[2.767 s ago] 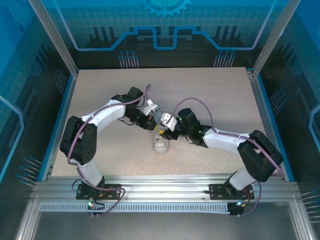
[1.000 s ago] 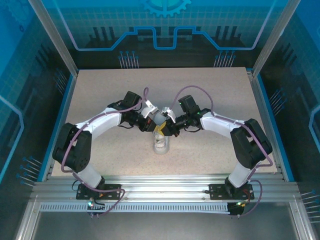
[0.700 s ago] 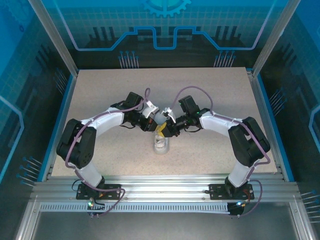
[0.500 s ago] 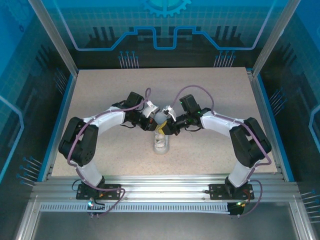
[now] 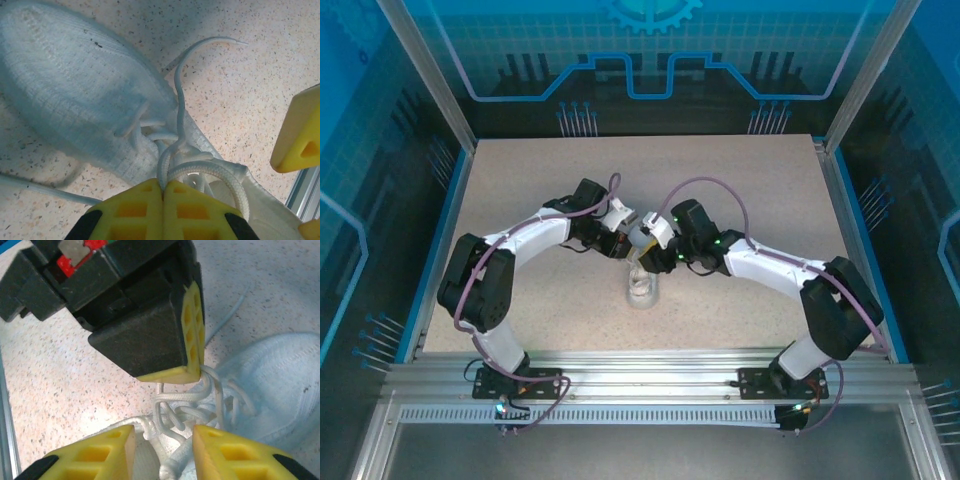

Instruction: Tie the shoes

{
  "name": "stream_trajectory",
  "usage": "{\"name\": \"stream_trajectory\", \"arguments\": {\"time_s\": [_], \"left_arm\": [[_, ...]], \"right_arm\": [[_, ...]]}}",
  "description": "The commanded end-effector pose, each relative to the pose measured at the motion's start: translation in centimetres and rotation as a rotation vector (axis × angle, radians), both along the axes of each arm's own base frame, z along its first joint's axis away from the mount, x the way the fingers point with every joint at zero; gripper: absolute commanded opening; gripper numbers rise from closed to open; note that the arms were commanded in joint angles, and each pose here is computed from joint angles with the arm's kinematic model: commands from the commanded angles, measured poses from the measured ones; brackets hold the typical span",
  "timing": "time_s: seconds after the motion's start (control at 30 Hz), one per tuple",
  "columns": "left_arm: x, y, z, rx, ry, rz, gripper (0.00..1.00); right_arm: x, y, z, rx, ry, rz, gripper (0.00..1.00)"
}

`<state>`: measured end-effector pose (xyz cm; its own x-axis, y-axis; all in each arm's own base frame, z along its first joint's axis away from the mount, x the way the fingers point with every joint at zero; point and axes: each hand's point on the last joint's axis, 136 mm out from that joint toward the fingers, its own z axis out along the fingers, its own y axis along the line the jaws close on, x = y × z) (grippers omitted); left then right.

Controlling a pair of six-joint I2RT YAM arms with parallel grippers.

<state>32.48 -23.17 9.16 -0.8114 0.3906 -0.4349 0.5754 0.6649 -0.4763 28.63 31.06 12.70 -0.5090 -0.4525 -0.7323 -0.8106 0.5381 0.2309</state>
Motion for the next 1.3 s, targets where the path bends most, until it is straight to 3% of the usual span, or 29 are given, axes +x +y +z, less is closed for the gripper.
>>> {"name": "stream_trajectory", "arguments": {"time_s": [0.0,0.2,0.3,0.57,0.7,0.87,1.03,1.27], "left_arm": [[-0.2,0.1,1.5,0.013,0.023,0.042,0.0],[-0.4,-0.6,2.0,-0.025,0.077,0.067,0.0],[-0.5,-0.7,2.2,-0.026,0.1,0.067,0.0],[-1.5,-0.5,2.2,-0.022,0.137,0.059,0.0],[-1.4,-0.2,2.2,-0.009,0.124,0.066,0.0],[-1.4,0.0,2.1,0.005,0.122,0.062,0.0],[-1.5,-0.1,2.1,0.002,0.131,0.054,0.0],[-1.7,-0.3,2.3,-0.009,0.13,0.03,0.0]], "right_arm": [[0.9,-0.3,0.9,0.052,0.012,-0.209,0.38],[-1.1,1.7,-0.6,0.08,0.082,-0.201,0.5],[-1.0,1.7,-2.4,0.03,0.102,-0.2,0.5],[2.3,2.0,-1.7,0.026,0.042,-0.274,0.49],[2.9,1.5,-1.2,0.049,0.04,-0.311,0.45],[3.6,-0.7,-0.2,0.065,-0.001,-0.399,0.33],[3.8,-2.3,-1.5,0.026,0.026,-0.441,0.29],[3.7,-1.1,-1.4,0.078,0.05,-0.34,0.31]]}}
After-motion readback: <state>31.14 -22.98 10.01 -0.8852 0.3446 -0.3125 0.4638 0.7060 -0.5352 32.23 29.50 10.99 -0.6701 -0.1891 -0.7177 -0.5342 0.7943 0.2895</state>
